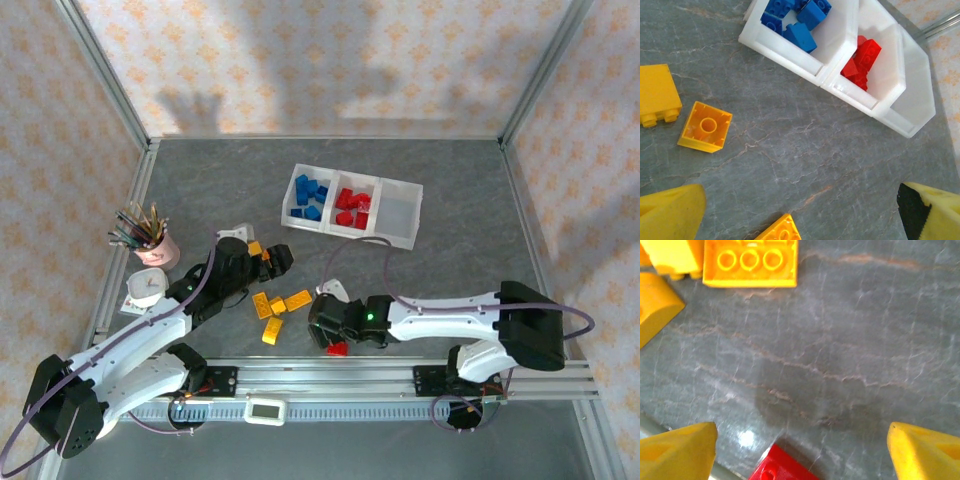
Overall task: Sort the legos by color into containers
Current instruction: Pick up the lego from the bottom-center of the table, then place the lego in the container, then pick up the lego from the bottom-center of the table.
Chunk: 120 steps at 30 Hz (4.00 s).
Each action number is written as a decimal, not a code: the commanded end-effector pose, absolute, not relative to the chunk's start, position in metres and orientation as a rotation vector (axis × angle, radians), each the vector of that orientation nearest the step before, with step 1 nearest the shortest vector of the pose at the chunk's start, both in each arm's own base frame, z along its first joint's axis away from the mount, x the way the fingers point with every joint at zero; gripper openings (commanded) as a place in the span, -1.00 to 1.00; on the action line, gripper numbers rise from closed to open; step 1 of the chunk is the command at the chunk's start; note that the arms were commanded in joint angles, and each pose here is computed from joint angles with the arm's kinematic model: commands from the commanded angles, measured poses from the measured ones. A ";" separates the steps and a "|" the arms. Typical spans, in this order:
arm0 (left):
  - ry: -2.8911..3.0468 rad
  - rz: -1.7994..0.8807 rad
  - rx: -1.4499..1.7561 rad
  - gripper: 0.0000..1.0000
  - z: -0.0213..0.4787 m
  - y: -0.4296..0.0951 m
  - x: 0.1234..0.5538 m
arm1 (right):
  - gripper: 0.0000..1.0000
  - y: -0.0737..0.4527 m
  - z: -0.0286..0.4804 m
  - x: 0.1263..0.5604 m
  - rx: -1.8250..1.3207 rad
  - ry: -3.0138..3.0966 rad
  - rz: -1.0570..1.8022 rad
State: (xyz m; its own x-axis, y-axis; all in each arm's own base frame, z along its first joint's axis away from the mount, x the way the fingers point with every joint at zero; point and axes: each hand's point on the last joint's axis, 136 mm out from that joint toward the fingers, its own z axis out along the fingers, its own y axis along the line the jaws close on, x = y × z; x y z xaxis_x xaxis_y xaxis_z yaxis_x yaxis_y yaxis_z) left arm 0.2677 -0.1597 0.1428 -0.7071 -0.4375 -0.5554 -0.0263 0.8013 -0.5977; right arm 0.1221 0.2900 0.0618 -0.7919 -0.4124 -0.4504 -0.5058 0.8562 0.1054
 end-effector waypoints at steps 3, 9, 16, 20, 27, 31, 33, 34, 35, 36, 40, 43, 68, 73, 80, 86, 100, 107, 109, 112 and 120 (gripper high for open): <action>2.296 -0.719 -0.358 0.98 0.133 -0.156 0.265 | 0.78 0.284 0.048 0.110 -0.627 2.653 0.247; 2.302 -0.716 -0.353 0.98 0.132 -0.157 0.264 | 0.77 0.272 0.032 0.099 -0.629 2.703 0.167; 2.307 -0.718 -0.353 0.98 0.131 -0.158 0.265 | 0.76 0.248 0.020 0.088 -0.616 2.781 0.099; 2.303 -0.722 -0.356 0.98 0.130 -0.158 0.266 | 0.76 0.235 0.022 0.093 -0.555 2.772 0.040; 2.311 -0.723 -0.350 0.98 0.129 -0.160 0.267 | 0.64 0.227 0.036 0.102 -0.448 2.772 0.068; 2.303 -0.724 -0.344 0.98 0.134 -0.161 0.268 | 0.56 0.243 0.033 0.099 -0.459 2.789 0.147; 2.303 -0.718 -0.341 0.98 0.135 -0.160 0.268 | 0.55 0.244 0.028 0.099 -0.459 2.799 0.134; 2.302 -0.713 -0.341 0.98 0.136 -0.159 0.268 | 0.54 0.244 0.024 0.098 -0.465 2.809 0.122; 2.299 -0.708 -0.343 0.98 0.136 -0.158 0.268 | 0.52 0.246 0.021 0.096 -0.477 2.817 0.125; 2.298 -0.700 -0.346 0.98 0.136 -0.156 0.268 | 0.49 0.248 0.017 0.095 -0.488 2.826 0.124; 2.297 -0.697 -0.346 0.98 0.136 -0.155 0.266 | 0.37 0.248 0.012 0.098 -0.489 2.818 0.104; 2.294 -0.695 -0.351 0.98 0.137 -0.154 0.265 | 0.18 0.246 0.010 0.099 -0.476 2.821 0.105; 2.177 -0.633 -0.309 0.98 0.191 -0.157 0.306 | -0.17 0.252 0.133 0.268 -0.218 2.440 0.179; 2.126 -0.622 -0.317 0.98 0.210 -0.156 0.324 | -0.15 0.250 0.148 0.342 -0.147 2.378 0.133; 2.062 -0.666 -0.386 0.98 0.218 -0.153 0.341 | -0.16 0.235 0.143 0.427 -0.089 2.335 0.002; 2.049 -0.693 -0.400 0.98 0.219 -0.156 0.346 | -0.11 0.237 0.130 0.461 -0.086 2.338 0.016; 2.018 -0.802 -0.361 0.98 0.237 -0.166 0.339 | 0.40 0.241 0.170 0.452 -0.079 2.296 0.114; 2.036 -0.793 -0.340 0.98 0.236 -0.163 0.328 | 0.48 0.250 0.173 0.398 -0.150 2.309 0.198; 2.042 -0.782 -0.338 0.98 0.234 -0.159 0.324 | 0.52 0.253 0.169 0.381 -0.184 2.323 0.219; 2.061 -0.754 -0.342 0.98 0.229 -0.154 0.316 | 0.54 0.251 0.159 0.357 -0.211 2.344 0.203; 2.116 -0.706 -0.381 0.98 0.205 -0.139 0.297 | 0.59 0.268 0.128 0.290 -0.422 2.394 0.209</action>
